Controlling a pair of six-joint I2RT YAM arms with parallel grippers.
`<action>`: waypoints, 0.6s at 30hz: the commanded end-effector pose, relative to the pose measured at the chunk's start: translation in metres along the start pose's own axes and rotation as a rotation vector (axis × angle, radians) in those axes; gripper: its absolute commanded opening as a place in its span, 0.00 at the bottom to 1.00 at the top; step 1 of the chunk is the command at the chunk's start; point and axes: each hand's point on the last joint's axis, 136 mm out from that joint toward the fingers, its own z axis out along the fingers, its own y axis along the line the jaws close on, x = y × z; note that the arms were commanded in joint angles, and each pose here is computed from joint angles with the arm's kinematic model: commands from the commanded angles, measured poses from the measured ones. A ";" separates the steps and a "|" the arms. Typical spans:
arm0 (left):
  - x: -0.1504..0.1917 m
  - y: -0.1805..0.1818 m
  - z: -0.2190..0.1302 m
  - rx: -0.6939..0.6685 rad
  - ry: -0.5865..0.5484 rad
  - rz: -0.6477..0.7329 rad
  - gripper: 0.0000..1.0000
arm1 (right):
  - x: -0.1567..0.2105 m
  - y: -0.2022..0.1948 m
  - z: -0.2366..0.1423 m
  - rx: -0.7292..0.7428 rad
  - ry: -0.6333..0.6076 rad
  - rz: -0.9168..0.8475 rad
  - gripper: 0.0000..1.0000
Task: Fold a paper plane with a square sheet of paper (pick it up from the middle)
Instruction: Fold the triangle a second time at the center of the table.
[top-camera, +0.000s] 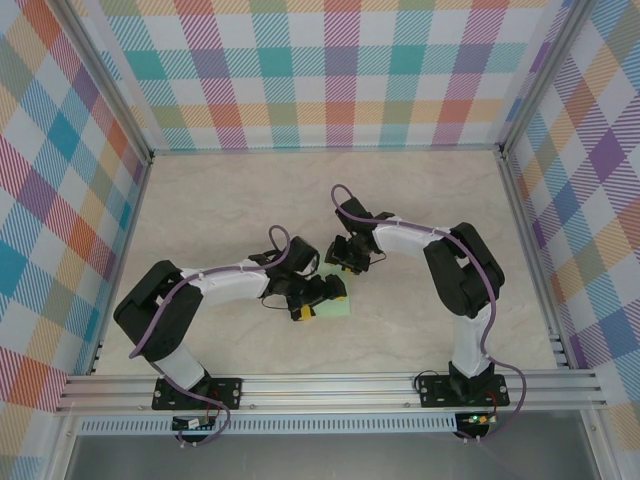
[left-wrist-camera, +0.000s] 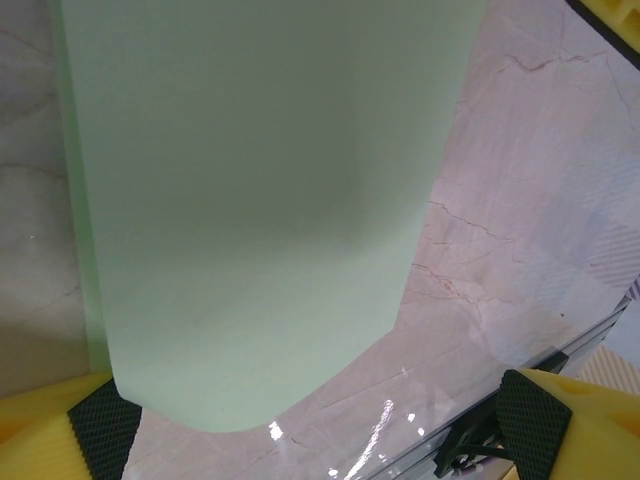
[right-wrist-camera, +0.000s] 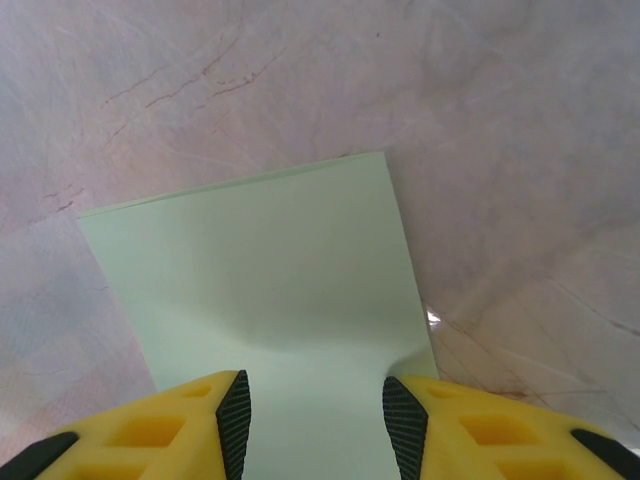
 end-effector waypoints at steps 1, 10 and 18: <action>-0.003 -0.018 -0.005 0.035 -0.023 0.061 0.93 | 0.015 -0.055 0.033 0.163 0.055 0.062 0.45; -0.012 -0.022 -0.016 0.033 -0.088 0.122 0.93 | 0.015 -0.055 0.034 0.164 0.055 0.061 0.45; -0.045 -0.029 -0.018 0.087 -0.176 0.181 0.92 | 0.016 -0.056 0.034 0.165 0.060 0.064 0.45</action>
